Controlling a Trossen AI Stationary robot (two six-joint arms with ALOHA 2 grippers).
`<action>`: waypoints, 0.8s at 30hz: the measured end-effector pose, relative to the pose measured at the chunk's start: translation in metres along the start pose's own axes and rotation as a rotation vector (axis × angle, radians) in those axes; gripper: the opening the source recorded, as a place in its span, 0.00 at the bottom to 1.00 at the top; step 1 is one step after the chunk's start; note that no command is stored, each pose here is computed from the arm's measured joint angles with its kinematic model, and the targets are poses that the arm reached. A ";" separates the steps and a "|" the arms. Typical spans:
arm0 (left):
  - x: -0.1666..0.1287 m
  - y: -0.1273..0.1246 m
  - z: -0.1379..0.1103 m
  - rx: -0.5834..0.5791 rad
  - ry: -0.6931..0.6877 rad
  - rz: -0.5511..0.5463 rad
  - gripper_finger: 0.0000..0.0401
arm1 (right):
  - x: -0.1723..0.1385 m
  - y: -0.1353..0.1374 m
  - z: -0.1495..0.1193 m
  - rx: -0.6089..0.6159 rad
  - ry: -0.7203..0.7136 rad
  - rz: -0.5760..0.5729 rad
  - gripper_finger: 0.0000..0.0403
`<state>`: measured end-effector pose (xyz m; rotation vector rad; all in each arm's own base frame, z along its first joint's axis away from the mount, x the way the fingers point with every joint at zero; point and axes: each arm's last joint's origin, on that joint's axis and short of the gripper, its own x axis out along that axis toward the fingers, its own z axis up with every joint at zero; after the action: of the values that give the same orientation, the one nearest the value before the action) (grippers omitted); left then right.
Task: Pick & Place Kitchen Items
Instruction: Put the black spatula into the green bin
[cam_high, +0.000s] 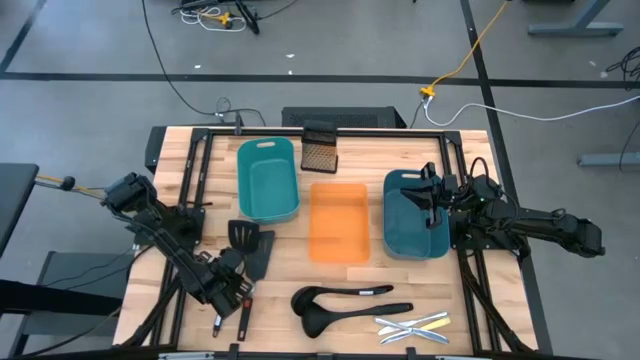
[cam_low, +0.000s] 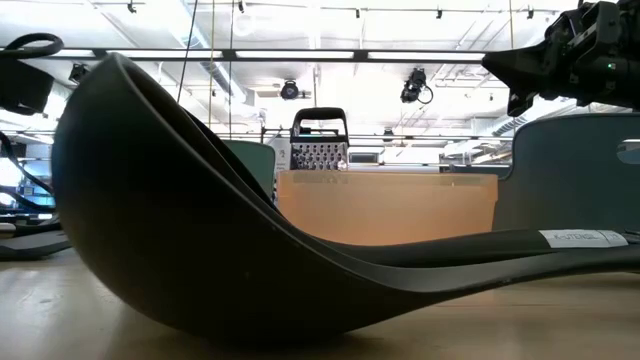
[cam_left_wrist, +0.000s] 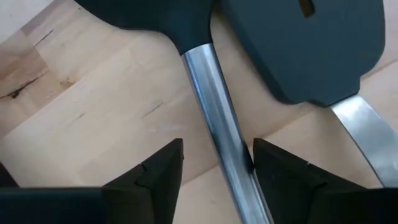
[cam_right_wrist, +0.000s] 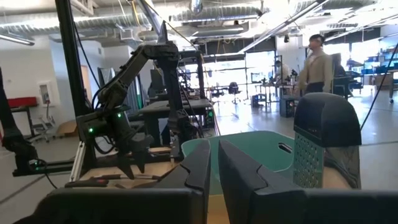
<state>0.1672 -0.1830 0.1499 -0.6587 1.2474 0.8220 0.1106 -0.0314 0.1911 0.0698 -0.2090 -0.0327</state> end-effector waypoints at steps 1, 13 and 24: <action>0.000 0.000 0.000 0.000 0.001 0.001 0.49 | 0.000 0.000 0.000 0.000 0.000 0.000 0.11; 0.002 -0.002 0.010 0.024 0.015 0.013 0.49 | 0.000 0.000 0.000 0.008 0.000 0.000 0.11; 0.003 -0.003 0.015 0.056 0.041 0.022 0.40 | 0.000 0.000 0.000 0.004 0.001 0.000 0.11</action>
<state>0.1784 -0.1718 0.1498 -0.6203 1.3122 0.7929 0.1106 -0.0314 0.1910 0.0741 -0.2085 -0.0321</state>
